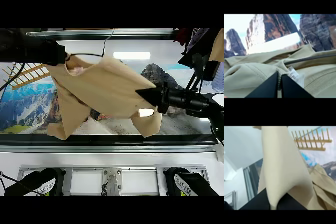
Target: Fold the clothes and pants, and hang the long-sleeved shirts on hangers.
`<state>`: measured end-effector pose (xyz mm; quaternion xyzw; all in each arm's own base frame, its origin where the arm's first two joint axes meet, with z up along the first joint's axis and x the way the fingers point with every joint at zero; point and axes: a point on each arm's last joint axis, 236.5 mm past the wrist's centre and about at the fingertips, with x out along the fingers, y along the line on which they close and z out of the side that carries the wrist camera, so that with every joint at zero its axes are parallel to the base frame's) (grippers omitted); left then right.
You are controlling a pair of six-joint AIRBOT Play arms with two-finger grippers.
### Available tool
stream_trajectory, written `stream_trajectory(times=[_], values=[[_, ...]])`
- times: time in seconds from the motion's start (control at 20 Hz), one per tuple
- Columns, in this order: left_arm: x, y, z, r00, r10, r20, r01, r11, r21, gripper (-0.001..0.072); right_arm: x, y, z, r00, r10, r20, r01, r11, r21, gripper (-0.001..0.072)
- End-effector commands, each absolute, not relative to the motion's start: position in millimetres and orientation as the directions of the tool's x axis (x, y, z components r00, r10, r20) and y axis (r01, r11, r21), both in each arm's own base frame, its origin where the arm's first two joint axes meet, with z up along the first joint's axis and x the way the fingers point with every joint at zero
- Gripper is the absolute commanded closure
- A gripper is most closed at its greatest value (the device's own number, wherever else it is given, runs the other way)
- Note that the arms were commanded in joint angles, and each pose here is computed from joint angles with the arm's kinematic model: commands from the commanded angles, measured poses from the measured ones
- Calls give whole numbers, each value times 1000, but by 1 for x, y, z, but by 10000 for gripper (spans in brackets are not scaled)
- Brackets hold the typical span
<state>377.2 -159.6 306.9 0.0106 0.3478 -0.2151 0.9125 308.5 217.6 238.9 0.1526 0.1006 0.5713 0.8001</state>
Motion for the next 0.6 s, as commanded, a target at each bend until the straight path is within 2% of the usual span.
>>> stream_trajectory(times=[0.0,0.25,0.3,0.35,0.4,0.55], values=[[383,-140,322,727,-304,-615,341,938,-60,691,313,215,259,345,934,97,-886,290,362,700],[383,-141,323,728,-309,-612,342,937,-67,689,311,216,257,337,937,88,-889,286,358,700],[383,-141,323,728,-308,-612,341,938,-66,608,311,216,257,337,937,88,-889,286,358,699],[383,-141,323,728,-309,-612,341,938,-67,312,311,216,257,337,937,88,-889,286,358,700],[383,-141,323,729,-309,-611,341,938,-68,110,311,216,257,337,938,88,-889,285,358,700],[383,-141,325,732,-309,-608,336,939,-73,95,311,216,257,337,938,88,-889,285,358,700]])
